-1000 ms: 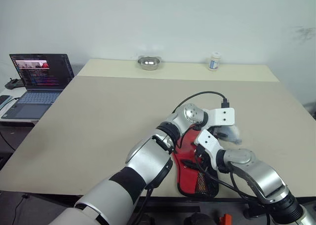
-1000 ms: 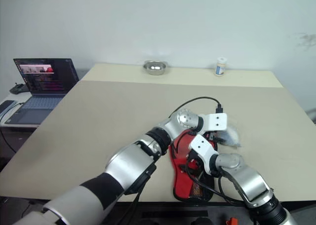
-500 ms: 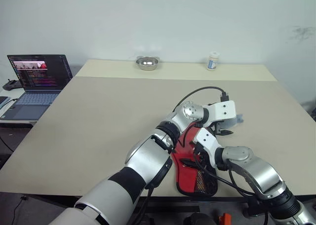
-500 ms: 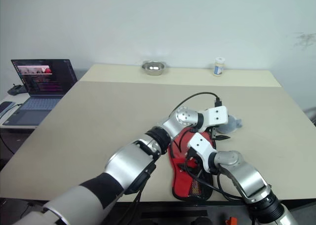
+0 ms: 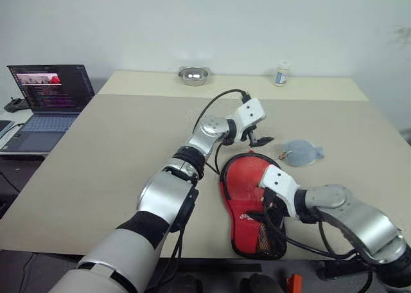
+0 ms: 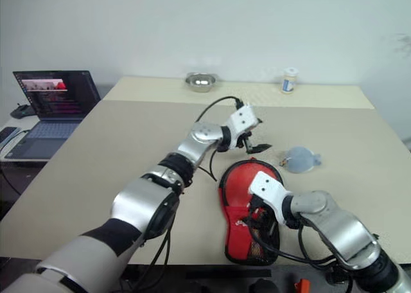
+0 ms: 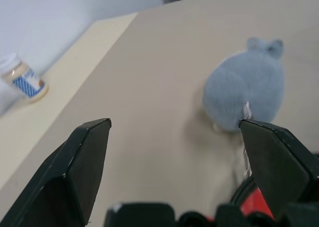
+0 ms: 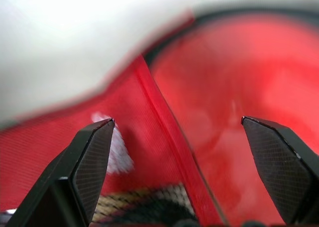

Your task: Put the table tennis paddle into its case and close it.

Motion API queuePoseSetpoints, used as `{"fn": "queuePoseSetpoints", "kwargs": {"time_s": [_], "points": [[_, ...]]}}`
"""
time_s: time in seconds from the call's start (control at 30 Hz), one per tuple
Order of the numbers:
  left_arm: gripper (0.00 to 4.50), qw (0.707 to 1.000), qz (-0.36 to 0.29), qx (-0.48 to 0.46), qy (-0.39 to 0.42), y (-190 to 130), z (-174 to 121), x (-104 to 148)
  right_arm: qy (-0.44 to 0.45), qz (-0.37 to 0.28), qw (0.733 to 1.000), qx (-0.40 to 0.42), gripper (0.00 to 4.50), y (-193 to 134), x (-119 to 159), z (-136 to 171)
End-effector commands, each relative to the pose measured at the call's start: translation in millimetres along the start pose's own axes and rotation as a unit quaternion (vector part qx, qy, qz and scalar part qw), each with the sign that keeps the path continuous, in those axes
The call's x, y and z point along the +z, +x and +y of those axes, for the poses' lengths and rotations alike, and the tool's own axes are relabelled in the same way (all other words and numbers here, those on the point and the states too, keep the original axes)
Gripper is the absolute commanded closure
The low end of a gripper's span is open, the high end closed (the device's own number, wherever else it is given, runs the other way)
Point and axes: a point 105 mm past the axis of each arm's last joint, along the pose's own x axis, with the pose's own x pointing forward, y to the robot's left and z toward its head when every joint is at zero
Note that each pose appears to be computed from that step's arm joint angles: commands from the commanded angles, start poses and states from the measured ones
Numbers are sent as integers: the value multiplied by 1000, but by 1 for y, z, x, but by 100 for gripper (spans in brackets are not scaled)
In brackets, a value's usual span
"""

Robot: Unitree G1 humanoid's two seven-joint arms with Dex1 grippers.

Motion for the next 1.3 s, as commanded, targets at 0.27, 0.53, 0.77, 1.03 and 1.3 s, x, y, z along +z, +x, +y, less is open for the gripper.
{"fn": "queuePoseSetpoints", "kwargs": {"time_s": [0.27, 0.53, 0.77, 1.03, 1.3], "points": [[4, 988, -70, -136, -35, -46, -34, -14, -6, -6, 999, -33, 0, -70, 11, -17], [4, 974, -26, -219, -53, -45, -91, -46, -11, 30, 984, -174, 0, -99, -8, -69], [4, 973, 1, -208, -96, -34, -101, -63, -93, 72, 963, -243, 0, -94, -23, -103], [4, 972, 6, -212, -102, -32, -107, -68, -179, 107, 946, -248, 0, -70, -39, -144], [4, 973, 2, -208, -101, -33, -106, -67, -170, 112, 952, -231, 0, -44, -51, -164]]}}
